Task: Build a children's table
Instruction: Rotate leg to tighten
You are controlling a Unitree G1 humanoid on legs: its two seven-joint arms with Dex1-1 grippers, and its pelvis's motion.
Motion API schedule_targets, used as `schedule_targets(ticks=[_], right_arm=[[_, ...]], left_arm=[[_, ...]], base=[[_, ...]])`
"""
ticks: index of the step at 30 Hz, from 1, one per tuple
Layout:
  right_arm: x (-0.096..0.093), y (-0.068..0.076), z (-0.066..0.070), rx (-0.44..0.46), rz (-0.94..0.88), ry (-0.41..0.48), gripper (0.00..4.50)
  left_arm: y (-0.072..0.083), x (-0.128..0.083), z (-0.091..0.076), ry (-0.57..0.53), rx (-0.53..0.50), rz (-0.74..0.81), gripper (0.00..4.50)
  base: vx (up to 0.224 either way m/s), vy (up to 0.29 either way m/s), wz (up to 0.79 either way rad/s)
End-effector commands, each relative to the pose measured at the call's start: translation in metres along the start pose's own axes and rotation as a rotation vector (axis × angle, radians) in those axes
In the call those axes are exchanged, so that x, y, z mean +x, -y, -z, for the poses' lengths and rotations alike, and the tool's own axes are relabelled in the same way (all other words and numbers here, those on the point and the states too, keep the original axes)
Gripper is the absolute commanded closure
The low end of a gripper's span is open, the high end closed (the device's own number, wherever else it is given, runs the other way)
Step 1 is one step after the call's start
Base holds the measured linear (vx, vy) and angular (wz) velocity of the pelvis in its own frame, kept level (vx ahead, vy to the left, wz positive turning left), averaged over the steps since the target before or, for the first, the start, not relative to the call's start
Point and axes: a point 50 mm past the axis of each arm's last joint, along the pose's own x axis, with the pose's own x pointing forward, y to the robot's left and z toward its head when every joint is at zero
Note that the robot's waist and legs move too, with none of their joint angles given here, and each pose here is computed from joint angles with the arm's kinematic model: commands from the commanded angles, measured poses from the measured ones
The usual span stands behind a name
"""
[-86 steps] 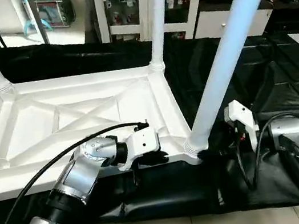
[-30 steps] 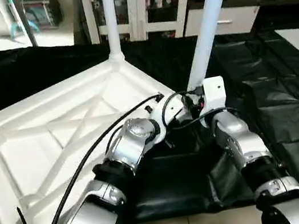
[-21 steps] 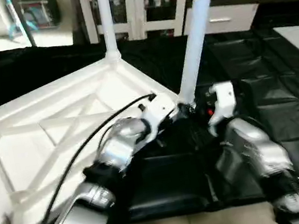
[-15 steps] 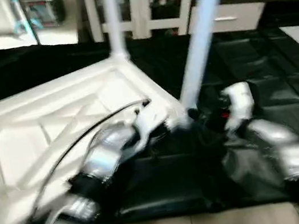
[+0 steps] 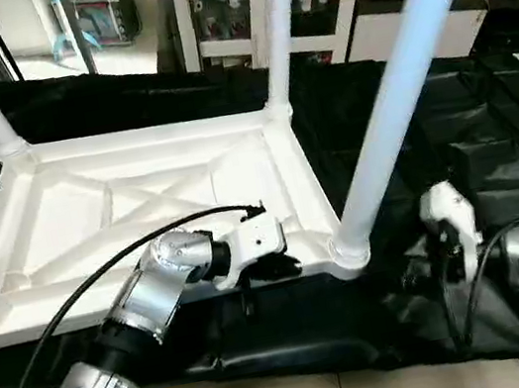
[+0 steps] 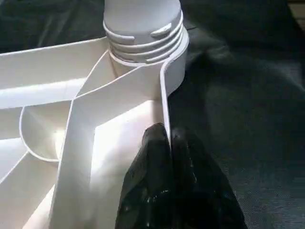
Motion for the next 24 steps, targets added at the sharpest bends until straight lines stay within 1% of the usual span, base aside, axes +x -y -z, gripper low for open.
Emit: schedule_targets(ticks=[1,4,6,8,10,14,15,19,20,21,23,24], right_arm=[[0.009,0.001,-0.001,-0.037,-0.006,-0.014,0.04],[0.018,0.007,-0.001,-0.039,0.021,-0.006,0.04],[0.021,0.009,-0.001,-0.043,0.027,-0.008,0.04],[0.022,0.010,0.000,-0.048,0.021,-0.020,0.04],[0.023,0.011,0.001,-0.034,0.002,-0.015,0.04],[0.022,0.013,0.000,-0.044,-0.017,-0.010,0.04],[0.022,0.013,0.000,-0.044,-0.019,-0.008,0.31],[0.016,0.013,0.000,-0.041,-0.049,-0.002,0.44],[0.015,0.014,0.000,-0.045,-0.051,0.000,0.56],[0.015,0.013,0.000,-0.044,-0.053,0.001,0.78],[0.014,0.013,0.000,-0.044,-0.060,0.004,0.83],[0.014,0.013,0.000,-0.044,-0.060,0.004,0.92]], left_arm=[[0.010,0.011,-0.013,0.032,0.059,0.096,4.50],[0.011,0.012,-0.014,0.033,0.064,0.110,4.50],[0.011,0.012,-0.015,0.027,0.065,0.117,4.50],[0.011,0.011,-0.014,0.022,0.067,0.120,4.50],[0.011,0.010,-0.014,0.019,0.067,0.121,4.50],[0.011,0.009,-0.013,0.015,0.067,0.123,4.50],[0.012,0.009,-0.013,0.015,0.067,0.123,4.50],[0.013,0.008,-0.011,0.009,0.063,0.130,4.50],[0.013,0.008,-0.011,0.007,0.064,0.132,4.50],[0.013,0.008,-0.011,0.006,0.064,0.133,4.50],[0.013,0.008,-0.010,0.004,0.063,0.134,4.50],[0.013,0.008,-0.010,0.004,0.063,0.134,4.50]], base=[[0.000,0.000,0.00],[0.000,0.000,0.00],[0.000,0.000,0.00],[0.000,0.000,0.00],[0.000,0.000,0.00],[0.000,0.000,0.00],[0.000,0.000,0.00],[0.000,0.000,0.00],[0.000,0.000,0.00],[0.000,0.000,0.00],[0.000,0.000,0.00],[0.000,0.000,0.00]])
